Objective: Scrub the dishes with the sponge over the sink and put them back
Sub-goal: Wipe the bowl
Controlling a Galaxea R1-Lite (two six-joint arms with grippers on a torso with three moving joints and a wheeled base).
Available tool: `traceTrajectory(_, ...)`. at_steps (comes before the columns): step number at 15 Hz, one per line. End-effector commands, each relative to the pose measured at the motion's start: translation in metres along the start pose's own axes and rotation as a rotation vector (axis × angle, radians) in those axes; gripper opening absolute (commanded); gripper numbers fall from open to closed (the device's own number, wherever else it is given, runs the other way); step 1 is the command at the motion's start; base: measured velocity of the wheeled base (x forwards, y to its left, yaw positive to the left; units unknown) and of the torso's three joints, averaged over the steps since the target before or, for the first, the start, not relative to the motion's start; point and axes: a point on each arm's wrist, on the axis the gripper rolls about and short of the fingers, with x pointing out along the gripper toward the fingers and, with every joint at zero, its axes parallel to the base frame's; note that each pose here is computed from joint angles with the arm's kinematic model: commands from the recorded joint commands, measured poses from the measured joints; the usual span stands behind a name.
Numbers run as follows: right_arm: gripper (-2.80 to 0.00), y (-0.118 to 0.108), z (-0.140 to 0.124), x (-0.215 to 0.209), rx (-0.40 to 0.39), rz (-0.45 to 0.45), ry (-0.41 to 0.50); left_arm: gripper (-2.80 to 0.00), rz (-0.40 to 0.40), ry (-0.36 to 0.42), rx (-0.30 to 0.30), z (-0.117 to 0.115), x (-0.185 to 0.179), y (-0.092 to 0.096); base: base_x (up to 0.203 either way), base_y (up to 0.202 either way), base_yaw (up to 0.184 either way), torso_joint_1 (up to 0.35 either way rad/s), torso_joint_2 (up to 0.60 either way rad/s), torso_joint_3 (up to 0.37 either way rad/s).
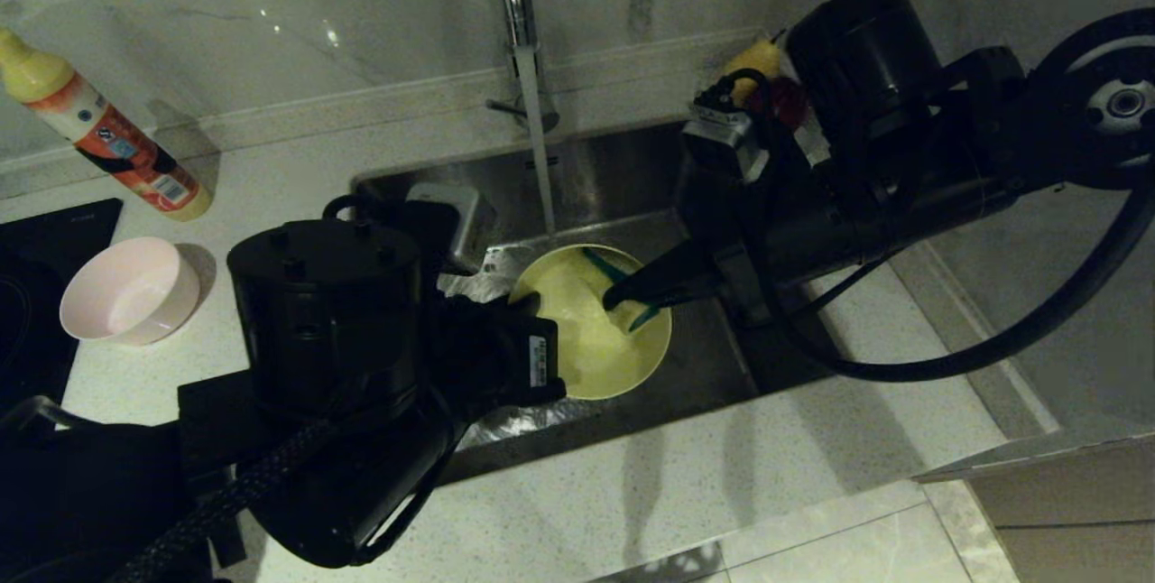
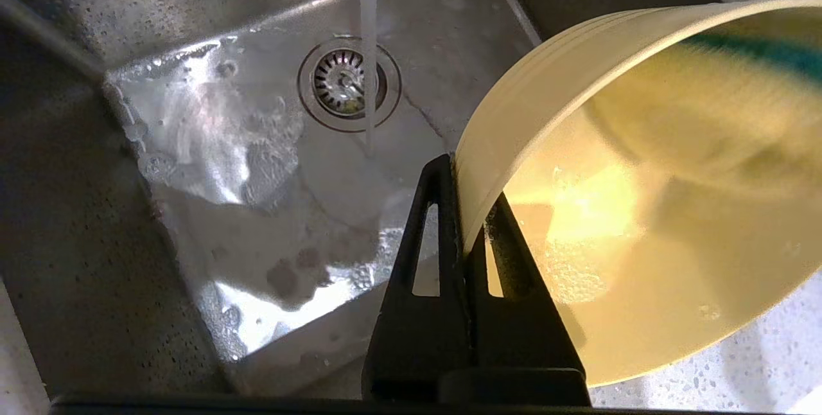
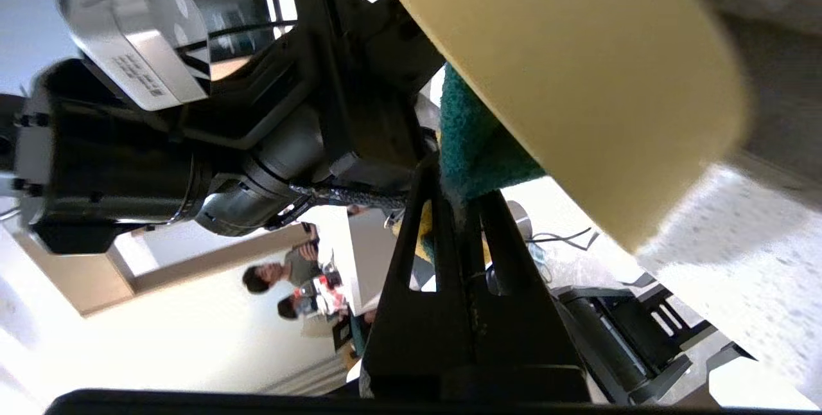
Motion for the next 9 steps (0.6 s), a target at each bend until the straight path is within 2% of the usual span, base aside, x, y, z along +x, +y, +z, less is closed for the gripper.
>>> traceTrajectory(1,-2.80,0.001,-0.004,-0.009,0.010,-0.003,-0.003,-2.80,0.005,-0.007,-0.009,0.001,-0.001,0.001,0.000,0.000,0.000,0.000,0.00,0.000)
traceTrajectory(6,-2.80,-0.009,-0.018,-0.002,0.050,-0.027,0.053,-2.80,0.011,-0.075,-0.050,0.013,0.000,0.003,0.000,0.000,0.000,0.000,0.00,0.000)
traceTrajectory(9,-2.80,-0.011,-0.021,0.011,0.051,-0.022,0.088,-2.80,0.009,-0.080,-0.054,0.014,0.000,0.003,0.000,0.000,0.000,0.000,0.00,0.000)
